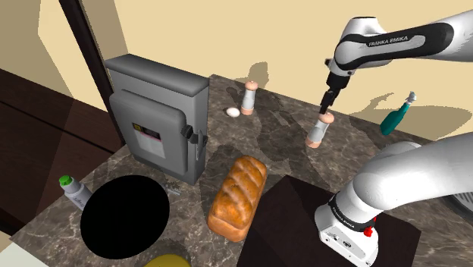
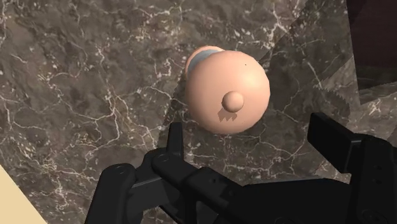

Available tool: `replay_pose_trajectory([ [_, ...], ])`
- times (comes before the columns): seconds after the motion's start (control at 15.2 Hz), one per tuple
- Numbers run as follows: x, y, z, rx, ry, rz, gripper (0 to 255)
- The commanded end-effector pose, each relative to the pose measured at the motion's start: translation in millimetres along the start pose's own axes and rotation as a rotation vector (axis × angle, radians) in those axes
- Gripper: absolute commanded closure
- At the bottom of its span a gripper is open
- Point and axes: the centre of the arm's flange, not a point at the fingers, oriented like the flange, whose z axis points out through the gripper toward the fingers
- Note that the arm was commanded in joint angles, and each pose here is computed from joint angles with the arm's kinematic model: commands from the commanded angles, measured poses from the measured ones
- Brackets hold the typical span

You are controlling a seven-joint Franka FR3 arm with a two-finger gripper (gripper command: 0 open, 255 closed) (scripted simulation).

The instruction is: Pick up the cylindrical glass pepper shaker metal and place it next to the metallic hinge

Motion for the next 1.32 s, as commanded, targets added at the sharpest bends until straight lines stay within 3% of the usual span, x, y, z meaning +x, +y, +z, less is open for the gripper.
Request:
replay_pose_trajectory([
  [0.0, 0, 5, 10, -0.003, -0.001, -0.005, 0],
  [0.4, 0, 5, 40, -0.003, -0.001, -0.005, 0],
  [0.86, 0, 5, 40, -0.003, -0.001, -0.005, 0],
  [0.92, 0, 5, 40, -0.003, -0.001, -0.005, 255],
  [1.25, 0, 5, 40, -0.003, -0.001, -0.005, 255],
])
